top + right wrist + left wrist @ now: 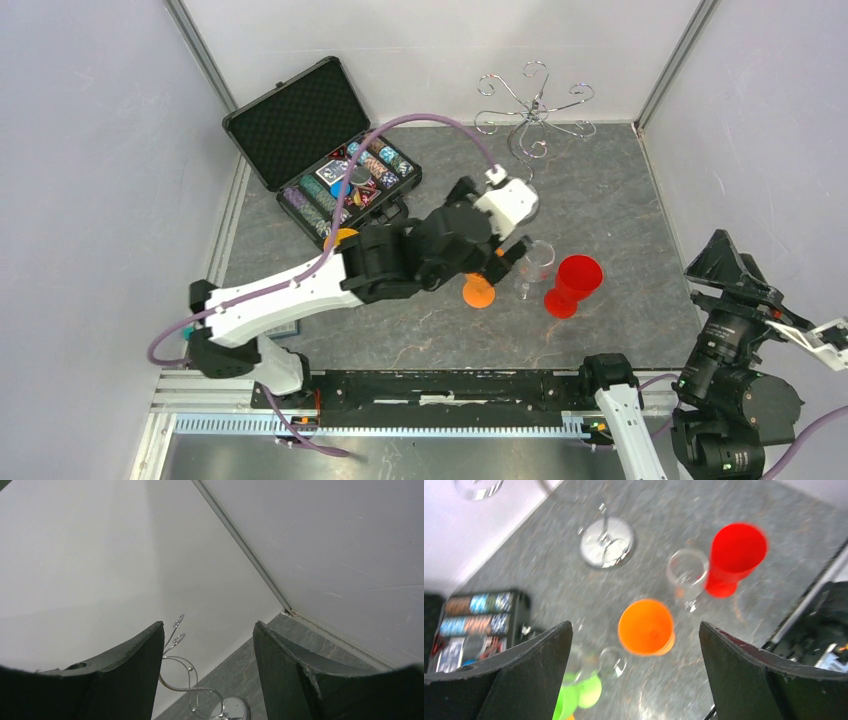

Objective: Take the wine glass off the wine glass rack

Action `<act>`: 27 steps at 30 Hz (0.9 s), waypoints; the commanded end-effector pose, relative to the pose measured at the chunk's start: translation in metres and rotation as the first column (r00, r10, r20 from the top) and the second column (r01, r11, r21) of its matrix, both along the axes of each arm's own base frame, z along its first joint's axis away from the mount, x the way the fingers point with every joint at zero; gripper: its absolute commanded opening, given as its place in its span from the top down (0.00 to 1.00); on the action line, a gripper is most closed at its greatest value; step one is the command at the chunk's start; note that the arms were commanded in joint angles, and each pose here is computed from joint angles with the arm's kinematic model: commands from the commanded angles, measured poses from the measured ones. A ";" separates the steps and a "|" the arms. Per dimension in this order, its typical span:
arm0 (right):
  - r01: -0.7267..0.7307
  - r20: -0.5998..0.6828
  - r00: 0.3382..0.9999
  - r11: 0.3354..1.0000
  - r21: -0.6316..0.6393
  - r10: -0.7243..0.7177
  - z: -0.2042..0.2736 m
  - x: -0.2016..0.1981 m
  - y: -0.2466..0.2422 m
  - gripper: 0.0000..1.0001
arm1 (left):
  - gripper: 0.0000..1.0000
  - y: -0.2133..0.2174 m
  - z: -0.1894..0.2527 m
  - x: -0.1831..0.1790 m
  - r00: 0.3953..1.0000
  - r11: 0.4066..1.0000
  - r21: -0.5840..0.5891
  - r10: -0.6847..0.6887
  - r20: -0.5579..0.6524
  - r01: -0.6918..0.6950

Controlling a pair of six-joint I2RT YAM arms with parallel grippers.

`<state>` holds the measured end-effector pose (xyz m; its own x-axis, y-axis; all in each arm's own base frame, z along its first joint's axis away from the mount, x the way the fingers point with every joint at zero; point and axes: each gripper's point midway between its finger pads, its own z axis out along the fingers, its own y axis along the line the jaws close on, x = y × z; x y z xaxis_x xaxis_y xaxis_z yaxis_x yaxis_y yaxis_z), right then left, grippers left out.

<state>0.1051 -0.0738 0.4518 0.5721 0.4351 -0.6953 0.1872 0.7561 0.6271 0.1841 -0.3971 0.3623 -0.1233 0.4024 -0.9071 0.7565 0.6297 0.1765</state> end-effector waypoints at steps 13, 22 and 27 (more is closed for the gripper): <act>0.065 -0.135 0.988 0.995 -0.073 -0.074 -0.027 0.021 -0.007 0.14 | 0.00 0.277 0.029 -0.014 0.881 0.804 -0.401 0.472 -0.020 -0.440; 0.122 -0.225 0.964 0.988 -0.093 -0.140 -0.048 0.023 -0.017 0.02 | 0.00 0.367 0.054 -0.024 0.831 0.683 -0.549 0.556 -0.038 -0.482; 0.147 -0.222 0.961 0.985 -0.090 -0.164 -0.048 0.018 -0.021 0.02 | 0.00 0.385 0.053 -0.024 0.801 0.663 -0.545 0.598 -0.027 -0.513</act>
